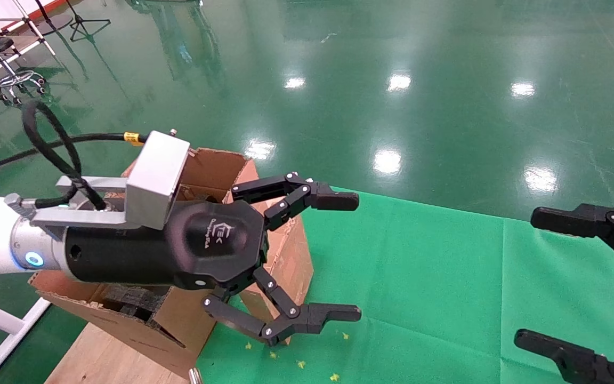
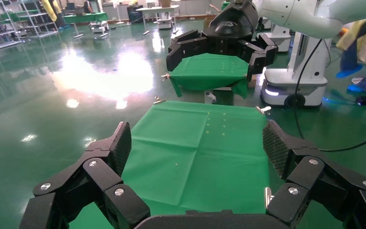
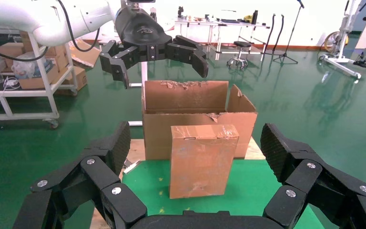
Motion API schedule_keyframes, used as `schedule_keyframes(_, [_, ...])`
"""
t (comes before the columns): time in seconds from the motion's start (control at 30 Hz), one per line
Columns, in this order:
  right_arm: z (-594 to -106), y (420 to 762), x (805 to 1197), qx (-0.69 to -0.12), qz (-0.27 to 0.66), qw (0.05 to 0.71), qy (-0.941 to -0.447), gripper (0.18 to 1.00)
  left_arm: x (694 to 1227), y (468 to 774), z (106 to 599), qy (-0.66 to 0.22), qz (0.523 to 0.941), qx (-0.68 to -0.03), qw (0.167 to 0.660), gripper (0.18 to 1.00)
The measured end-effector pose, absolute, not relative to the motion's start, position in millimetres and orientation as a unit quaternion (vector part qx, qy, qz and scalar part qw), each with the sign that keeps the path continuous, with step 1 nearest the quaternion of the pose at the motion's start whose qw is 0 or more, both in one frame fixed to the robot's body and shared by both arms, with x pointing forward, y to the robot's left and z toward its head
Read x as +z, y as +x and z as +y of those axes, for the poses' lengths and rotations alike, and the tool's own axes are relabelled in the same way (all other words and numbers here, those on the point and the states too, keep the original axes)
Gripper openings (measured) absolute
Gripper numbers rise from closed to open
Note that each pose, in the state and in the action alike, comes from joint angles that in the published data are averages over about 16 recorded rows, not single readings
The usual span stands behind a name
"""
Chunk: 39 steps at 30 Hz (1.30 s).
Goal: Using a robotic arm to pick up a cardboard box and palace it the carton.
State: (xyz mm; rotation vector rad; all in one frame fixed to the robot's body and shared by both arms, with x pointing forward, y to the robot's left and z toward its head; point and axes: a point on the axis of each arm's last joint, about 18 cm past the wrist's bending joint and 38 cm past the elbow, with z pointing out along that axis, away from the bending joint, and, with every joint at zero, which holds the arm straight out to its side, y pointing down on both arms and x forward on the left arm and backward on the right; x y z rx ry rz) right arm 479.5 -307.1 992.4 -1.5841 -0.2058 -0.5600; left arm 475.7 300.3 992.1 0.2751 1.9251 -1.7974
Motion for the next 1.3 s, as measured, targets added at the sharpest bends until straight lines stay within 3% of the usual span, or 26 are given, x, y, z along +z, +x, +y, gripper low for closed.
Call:
schedule_keyframes(0.5, [-307.1, 479.5, 992.4, -0.248, -0.091, 0.663, -0.701, 1.001, 989.6, 477.1, 302.3, 0.094, 0.715, -0.648, 0.246, 1.001])
schedule_keyframes(0.9, [-307.1, 479.6, 992.4, -0.248, -0.091, 0.663, -0.701, 0.991, 986.7, 492.2, 315.6, 0.044, 0.790, -0.549, 0.269, 1.001])
schedule_keyframes(1.3, [-307.2, 479.6, 992.5, -0.248, -0.091, 0.663, -0.701, 0.890, 999.5, 517.8, 327.8, -0.029, 0.833, -0.462, 0.304, 1.001])
